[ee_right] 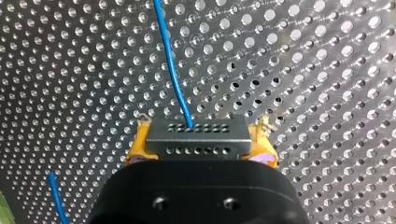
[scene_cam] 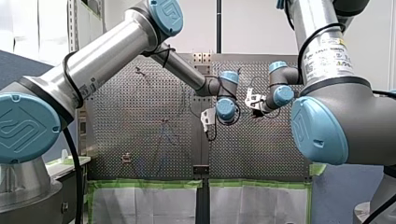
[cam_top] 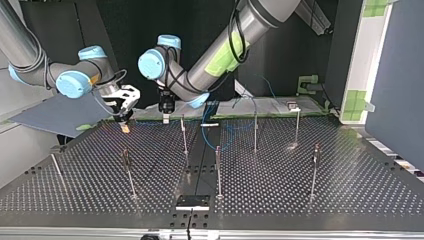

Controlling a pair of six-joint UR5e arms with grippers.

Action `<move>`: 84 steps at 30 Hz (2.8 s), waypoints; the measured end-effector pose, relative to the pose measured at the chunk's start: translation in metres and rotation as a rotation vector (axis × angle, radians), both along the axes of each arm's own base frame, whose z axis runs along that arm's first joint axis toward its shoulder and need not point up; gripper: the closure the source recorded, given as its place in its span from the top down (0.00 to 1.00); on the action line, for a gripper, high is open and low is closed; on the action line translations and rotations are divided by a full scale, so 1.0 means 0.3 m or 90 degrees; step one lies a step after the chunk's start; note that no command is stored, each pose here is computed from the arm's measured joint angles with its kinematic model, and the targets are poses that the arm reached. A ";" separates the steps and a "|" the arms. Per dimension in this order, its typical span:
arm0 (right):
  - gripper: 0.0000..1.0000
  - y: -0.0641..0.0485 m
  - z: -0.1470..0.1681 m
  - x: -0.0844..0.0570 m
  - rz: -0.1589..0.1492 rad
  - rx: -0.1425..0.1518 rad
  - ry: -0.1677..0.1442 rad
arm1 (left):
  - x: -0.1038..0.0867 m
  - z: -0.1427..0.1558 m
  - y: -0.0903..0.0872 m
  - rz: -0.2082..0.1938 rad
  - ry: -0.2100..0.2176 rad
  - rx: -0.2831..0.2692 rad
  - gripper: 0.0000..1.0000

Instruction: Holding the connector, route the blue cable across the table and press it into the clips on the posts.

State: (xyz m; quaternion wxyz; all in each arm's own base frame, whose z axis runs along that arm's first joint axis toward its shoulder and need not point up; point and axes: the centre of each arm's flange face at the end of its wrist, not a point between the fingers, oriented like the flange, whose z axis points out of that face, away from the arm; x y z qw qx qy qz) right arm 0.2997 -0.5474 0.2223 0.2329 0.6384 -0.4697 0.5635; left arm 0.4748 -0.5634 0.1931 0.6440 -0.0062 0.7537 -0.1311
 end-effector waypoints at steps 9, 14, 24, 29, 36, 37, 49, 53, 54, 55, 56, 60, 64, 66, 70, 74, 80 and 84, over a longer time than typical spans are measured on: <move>0.00 -0.002 0.001 -0.001 0.004 -0.001 -0.002 | 0.050 0.021 -0.048 -0.015 -0.009 -0.012 1.00; 0.00 -0.004 0.002 -0.004 0.005 -0.001 -0.003 | 0.063 -0.029 -0.070 -0.020 0.009 0.003 1.00; 0.00 -0.011 0.008 -0.008 0.005 -0.003 -0.004 | 0.131 -0.113 -0.088 -0.009 0.030 0.019 1.00; 0.00 -0.011 0.009 -0.008 0.008 -0.002 -0.005 | 0.149 -0.086 -0.104 -0.010 0.021 0.010 1.00; 0.00 -0.011 0.009 -0.008 0.008 -0.002 -0.006 | 0.142 -0.078 -0.109 -0.003 0.019 0.016 0.53; 0.00 -0.011 0.009 -0.009 0.008 -0.002 -0.006 | 0.139 -0.078 -0.109 -0.001 0.018 0.019 0.35; 0.00 -0.011 0.012 -0.008 0.008 0.000 -0.006 | 0.132 -0.060 -0.115 0.011 0.013 0.024 0.00; 0.00 -0.016 0.024 -0.007 0.009 0.001 -0.003 | 0.123 -0.028 -0.112 0.020 0.016 0.026 0.00; 0.00 -0.018 0.031 -0.007 0.009 0.002 -0.002 | 0.119 -0.013 -0.110 0.022 0.017 0.026 0.00; 0.00 -0.020 0.037 -0.006 0.009 0.003 -0.002 | 0.115 -0.001 -0.108 0.024 0.018 0.025 0.00; 0.00 -0.023 0.045 -0.006 0.010 0.003 -0.001 | 0.112 0.012 -0.106 0.026 0.018 0.023 0.00; 0.00 -0.030 0.104 -0.008 0.009 -0.002 -0.001 | 0.102 0.083 -0.091 0.041 0.016 0.015 0.00; 0.00 -0.025 0.182 -0.016 0.006 -0.013 -0.008 | 0.087 0.173 -0.080 0.052 0.004 0.006 0.00; 0.00 -0.023 0.229 -0.020 0.004 -0.021 -0.014 | 0.080 0.214 -0.077 0.053 -0.001 0.001 0.00; 0.00 -0.015 0.321 -0.026 0.006 -0.036 -0.026 | 0.061 0.301 -0.069 0.052 -0.012 -0.005 0.00; 0.00 0.002 0.413 -0.030 0.011 -0.048 -0.034 | 0.044 0.381 -0.057 0.056 -0.022 -0.011 0.00; 0.00 0.040 0.527 -0.037 0.015 -0.066 -0.041 | 0.013 0.517 -0.031 0.060 -0.040 -0.024 0.00; 0.00 0.054 0.560 -0.036 0.022 -0.067 -0.045 | -0.019 0.611 -0.021 0.056 -0.053 -0.038 0.00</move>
